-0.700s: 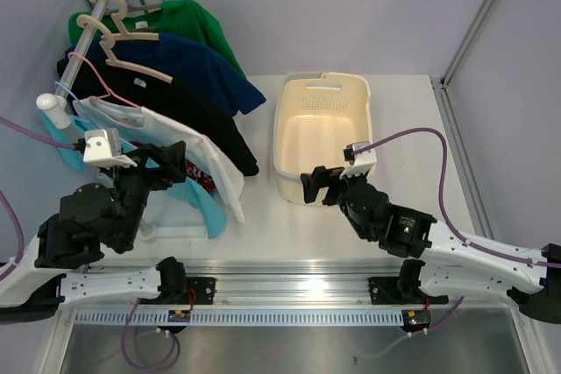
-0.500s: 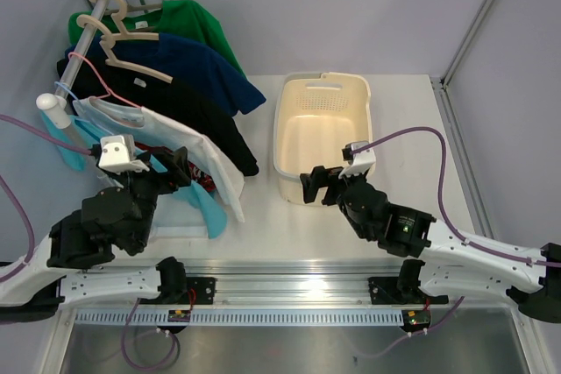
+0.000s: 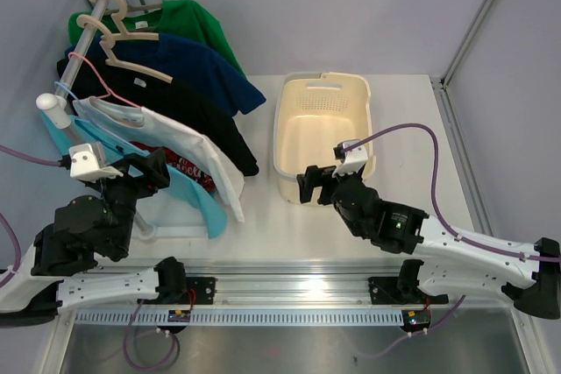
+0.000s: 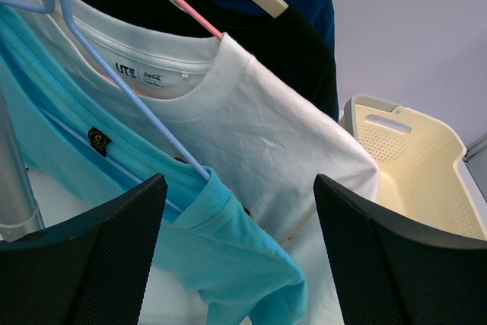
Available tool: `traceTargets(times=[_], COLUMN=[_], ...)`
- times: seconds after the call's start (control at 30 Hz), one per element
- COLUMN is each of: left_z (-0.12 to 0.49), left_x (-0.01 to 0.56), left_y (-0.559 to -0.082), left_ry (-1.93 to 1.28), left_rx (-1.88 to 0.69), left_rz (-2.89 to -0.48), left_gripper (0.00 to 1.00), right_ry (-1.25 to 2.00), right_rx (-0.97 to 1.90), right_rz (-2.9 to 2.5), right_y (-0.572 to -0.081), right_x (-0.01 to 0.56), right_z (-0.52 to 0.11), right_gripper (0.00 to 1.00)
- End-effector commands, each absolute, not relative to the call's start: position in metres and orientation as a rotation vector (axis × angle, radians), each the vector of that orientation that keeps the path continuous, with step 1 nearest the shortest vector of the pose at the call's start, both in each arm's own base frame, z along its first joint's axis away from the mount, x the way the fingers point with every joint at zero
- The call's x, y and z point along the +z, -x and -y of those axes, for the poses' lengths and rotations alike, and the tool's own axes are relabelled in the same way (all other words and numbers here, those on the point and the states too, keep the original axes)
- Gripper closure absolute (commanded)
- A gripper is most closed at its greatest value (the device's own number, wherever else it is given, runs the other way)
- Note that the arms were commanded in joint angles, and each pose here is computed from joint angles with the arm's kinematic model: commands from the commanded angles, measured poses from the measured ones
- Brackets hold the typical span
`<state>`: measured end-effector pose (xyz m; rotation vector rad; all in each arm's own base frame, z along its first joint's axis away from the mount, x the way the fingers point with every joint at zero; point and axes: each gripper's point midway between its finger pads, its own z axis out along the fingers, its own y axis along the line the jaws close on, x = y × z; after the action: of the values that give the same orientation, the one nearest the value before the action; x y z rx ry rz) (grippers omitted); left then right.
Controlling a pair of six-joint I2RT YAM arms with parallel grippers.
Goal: Remove the t-shirt from the hanger
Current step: Pick up the hanger from the clothesline.
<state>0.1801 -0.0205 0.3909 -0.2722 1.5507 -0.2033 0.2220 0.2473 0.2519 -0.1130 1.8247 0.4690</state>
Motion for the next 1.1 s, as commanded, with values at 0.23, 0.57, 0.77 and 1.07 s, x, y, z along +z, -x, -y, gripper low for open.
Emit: traceTargets(times=[0.23, 0.57, 0.77, 1.07], left_z=[0.021, 0.029, 0.033, 0.031], left_x=[0.373, 0.352, 0.34, 0.332], left_y=[-0.185, -0.188, -0.189, -0.189], left_ry=[0.334, 0.317, 0.31, 0.305], left_rx=[-0.096, -0.019, -0.015, 0.003], left_rz=[-1.543, -1.551, -1.557, -1.559], left_gripper=[0.21, 0.29, 0.32, 0.44], right_ry=[0.074, 0.073, 0.075, 0.091], right_rx=[0.485, 0.491, 0.496, 0.489], right_rz=[-1.809, -1.809, -1.81, -1.82], right_y=[-0.224, -0.223, -0.222, -0.222], right_x=[0.272, 0.273, 0.273, 0.271], right_z=[-0.249, -0.247, -0.248, -0.251], right_gripper=[0.0, 0.0, 0.0, 0.0])
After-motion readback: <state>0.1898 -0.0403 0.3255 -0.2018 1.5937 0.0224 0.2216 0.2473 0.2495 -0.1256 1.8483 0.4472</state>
